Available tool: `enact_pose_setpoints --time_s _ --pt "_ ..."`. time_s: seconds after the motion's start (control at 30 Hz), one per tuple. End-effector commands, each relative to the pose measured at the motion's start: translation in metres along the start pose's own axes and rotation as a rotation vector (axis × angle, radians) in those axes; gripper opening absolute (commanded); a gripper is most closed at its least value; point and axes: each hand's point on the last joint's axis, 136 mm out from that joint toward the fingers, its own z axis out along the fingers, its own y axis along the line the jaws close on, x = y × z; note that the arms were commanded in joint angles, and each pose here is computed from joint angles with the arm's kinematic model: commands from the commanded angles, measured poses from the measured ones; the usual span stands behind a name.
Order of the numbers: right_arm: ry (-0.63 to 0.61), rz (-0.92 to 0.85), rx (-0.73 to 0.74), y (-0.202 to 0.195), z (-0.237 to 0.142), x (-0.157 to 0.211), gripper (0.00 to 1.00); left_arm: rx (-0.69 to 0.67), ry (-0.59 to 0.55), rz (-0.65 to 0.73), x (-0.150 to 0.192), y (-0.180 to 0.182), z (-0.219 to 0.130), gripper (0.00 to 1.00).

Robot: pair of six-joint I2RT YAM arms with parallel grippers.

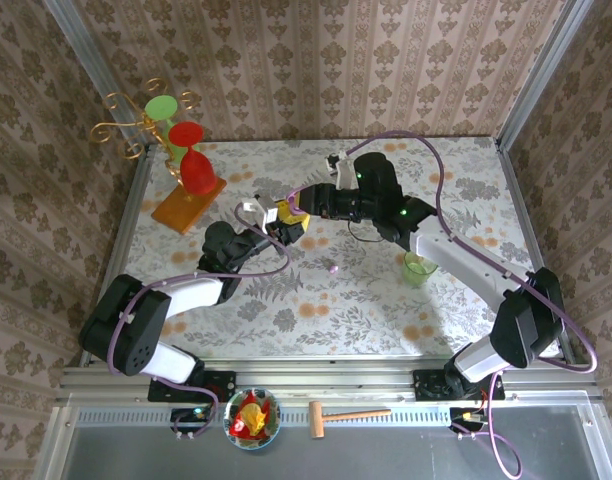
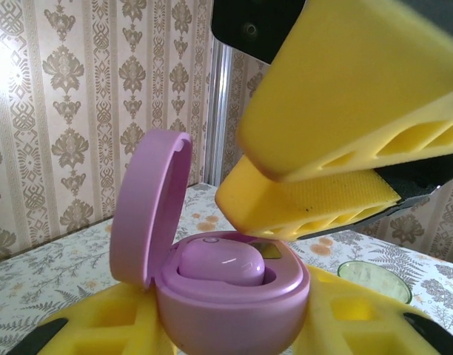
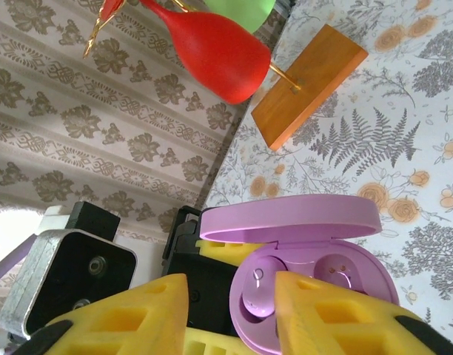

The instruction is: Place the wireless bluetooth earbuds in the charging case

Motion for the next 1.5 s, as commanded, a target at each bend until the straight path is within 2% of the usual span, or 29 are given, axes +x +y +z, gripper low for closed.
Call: enact_pose_setpoints --time_s 0.0,0.2,0.27,0.4,0.5,0.53,0.77,1.07,1.47 --pt "-0.024 -0.072 0.004 0.010 -0.018 0.000 0.41 0.029 -0.103 0.070 -0.033 -0.005 0.004 0.22" --pt "-0.096 -0.158 0.026 0.015 -0.049 0.001 0.50 0.025 -0.089 0.053 -0.029 0.003 0.001 0.22" --pt "-0.113 -0.168 0.095 0.002 -0.057 0.004 0.52 0.023 -0.088 0.045 -0.030 0.004 -0.002 0.22" --pt "-0.098 -0.177 0.323 -0.044 -0.072 0.017 0.52 0.022 -0.090 0.030 -0.034 0.008 -0.010 0.22" --pt "-0.029 -0.167 0.512 -0.087 -0.078 0.036 0.52 0.002 -0.088 0.017 -0.032 0.012 -0.014 0.22" --pt "-0.003 -0.177 0.554 -0.097 -0.077 0.043 0.52 -0.034 -0.091 0.013 -0.033 0.024 -0.020 0.22" --pt "0.175 -0.244 0.768 -0.150 -0.056 0.086 0.44 -0.099 -0.095 0.016 -0.035 0.040 -0.035 0.22" --pt "0.395 -0.159 0.664 -0.184 0.010 0.134 0.49 -0.121 -0.106 0.030 -0.040 0.042 -0.045 0.22" --pt "0.480 -0.114 0.592 -0.218 0.051 0.143 0.49 -0.115 -0.110 0.028 -0.041 0.039 -0.046 0.21"
